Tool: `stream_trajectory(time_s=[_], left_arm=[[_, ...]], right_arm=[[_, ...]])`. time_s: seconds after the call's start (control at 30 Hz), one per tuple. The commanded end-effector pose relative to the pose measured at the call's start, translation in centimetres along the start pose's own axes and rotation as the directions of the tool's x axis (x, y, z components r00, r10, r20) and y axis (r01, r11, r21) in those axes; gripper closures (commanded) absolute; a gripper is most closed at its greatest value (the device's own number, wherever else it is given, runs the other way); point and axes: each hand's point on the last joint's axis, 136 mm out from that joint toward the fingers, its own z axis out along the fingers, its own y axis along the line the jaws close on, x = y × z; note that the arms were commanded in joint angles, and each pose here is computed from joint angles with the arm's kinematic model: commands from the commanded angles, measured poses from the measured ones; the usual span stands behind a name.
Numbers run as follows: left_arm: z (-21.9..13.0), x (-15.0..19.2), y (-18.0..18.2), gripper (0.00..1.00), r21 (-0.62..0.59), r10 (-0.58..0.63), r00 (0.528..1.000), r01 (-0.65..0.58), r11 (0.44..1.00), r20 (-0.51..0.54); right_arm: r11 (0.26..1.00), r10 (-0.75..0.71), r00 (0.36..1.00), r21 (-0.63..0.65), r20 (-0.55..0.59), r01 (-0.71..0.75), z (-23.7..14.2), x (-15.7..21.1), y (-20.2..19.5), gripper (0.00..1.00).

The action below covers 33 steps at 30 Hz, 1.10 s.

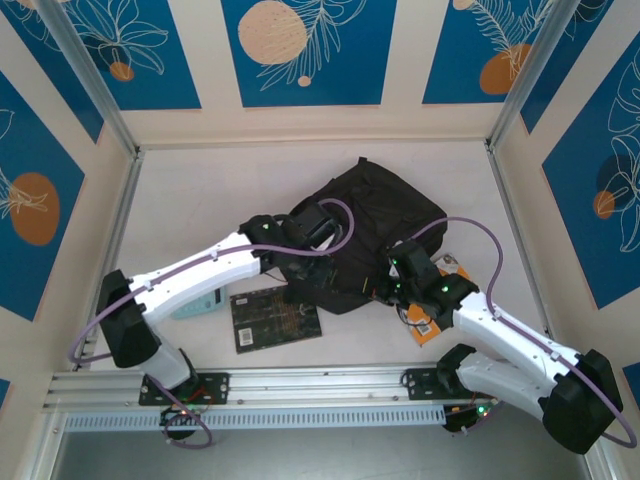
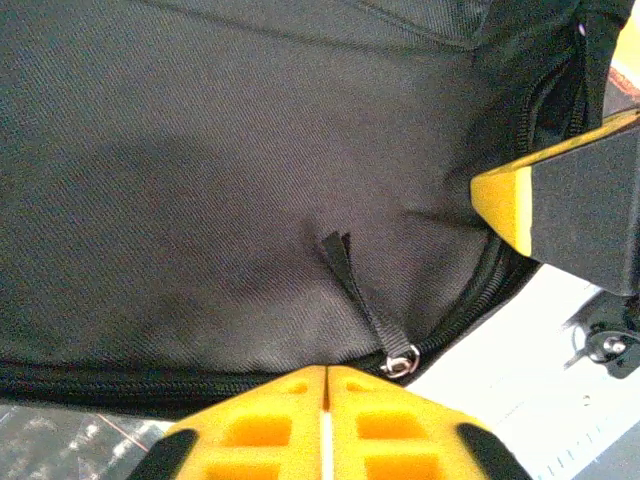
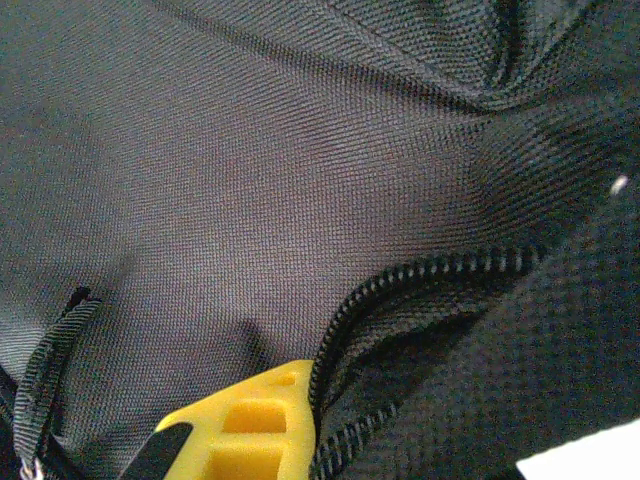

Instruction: Pack books, pencil case, and school supplies into a backpack

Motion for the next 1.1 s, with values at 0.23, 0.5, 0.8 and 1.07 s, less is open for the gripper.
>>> stream_trajectory(time_s=[0.23,0.5,0.8,1.07], left_arm=[[2.9,1.8,0.7,0.47,-0.113,-0.121,0.972,0.100,0.989,-0.201],[5.3,3.8,1.0,0.48,-0.137,-0.126,0.949,0.089,0.987,-0.290],[4.9,2.6,-0.3,0.48,-0.086,-0.124,0.956,0.105,0.991,-0.266],[4.9,2.5,-1.5,0.56,-0.058,-0.077,0.963,0.064,0.996,-0.259]], right_arm=[[0.986,-0.165,0.982,0.019,0.093,0.164,0.0,-0.4,0.3,1.00],[0.976,-0.212,0.973,0.077,0.086,0.206,1.1,0.3,-0.6,1.00],[0.972,-0.218,0.973,0.113,0.082,0.208,1.8,0.9,-0.9,1.00],[0.972,-0.214,0.971,0.120,0.109,0.201,1.4,0.4,-0.8,1.00]])
